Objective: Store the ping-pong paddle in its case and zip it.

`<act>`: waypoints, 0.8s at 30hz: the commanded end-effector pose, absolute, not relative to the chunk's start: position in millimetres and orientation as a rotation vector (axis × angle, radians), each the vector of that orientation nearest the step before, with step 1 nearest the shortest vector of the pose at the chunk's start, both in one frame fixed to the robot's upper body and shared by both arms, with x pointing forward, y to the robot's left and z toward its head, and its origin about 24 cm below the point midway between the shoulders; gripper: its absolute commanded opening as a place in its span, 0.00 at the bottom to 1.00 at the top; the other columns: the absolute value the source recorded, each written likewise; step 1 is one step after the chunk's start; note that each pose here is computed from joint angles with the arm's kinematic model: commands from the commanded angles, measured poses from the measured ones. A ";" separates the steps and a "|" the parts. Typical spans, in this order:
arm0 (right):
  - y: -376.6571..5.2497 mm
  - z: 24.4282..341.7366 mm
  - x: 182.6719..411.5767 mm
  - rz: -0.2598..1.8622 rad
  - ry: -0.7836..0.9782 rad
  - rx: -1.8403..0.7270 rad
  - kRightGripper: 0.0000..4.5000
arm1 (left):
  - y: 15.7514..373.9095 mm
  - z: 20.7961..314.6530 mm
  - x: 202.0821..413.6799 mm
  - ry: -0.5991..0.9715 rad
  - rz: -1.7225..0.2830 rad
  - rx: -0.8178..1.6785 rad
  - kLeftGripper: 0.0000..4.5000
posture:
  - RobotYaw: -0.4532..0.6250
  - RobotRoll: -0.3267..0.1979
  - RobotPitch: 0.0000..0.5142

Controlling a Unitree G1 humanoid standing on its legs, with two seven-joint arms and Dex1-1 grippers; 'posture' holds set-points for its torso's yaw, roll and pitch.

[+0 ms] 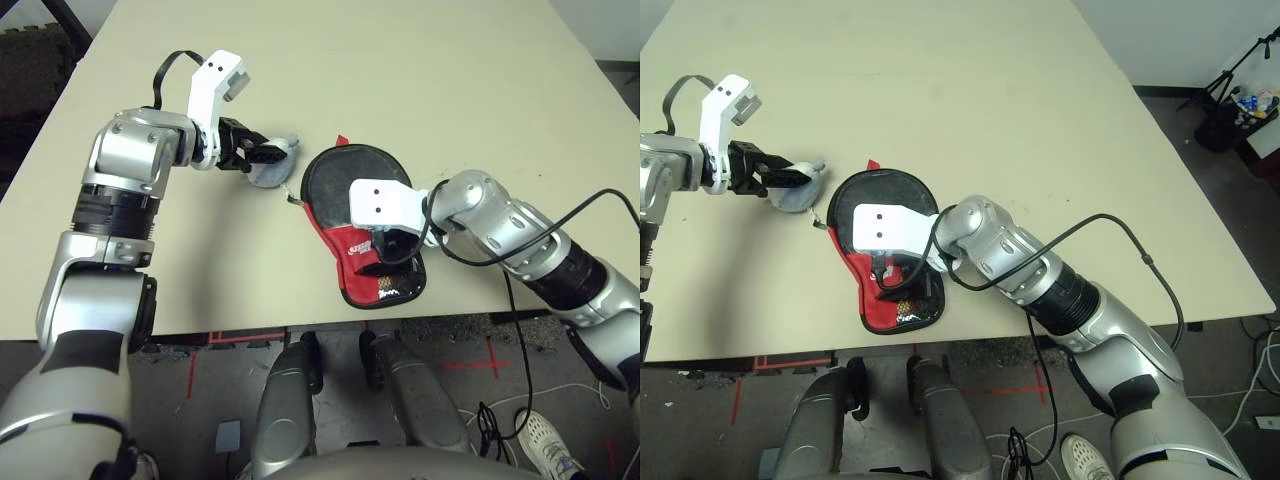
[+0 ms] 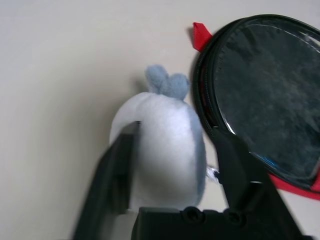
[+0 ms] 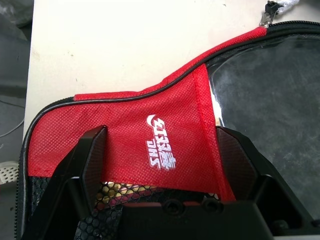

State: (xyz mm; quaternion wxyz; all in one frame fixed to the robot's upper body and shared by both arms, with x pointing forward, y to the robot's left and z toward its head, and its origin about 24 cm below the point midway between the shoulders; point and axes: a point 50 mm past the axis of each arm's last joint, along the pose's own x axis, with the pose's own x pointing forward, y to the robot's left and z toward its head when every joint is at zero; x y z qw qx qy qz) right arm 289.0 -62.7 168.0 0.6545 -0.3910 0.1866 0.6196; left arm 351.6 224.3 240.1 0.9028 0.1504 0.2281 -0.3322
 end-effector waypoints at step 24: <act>-49.9 171.0 299.9 1.405 0.397 -0.898 1.00 | 235.2 194.0 348.4 0.627 -0.624 0.454 0.99 | 0.32 0.62 0.44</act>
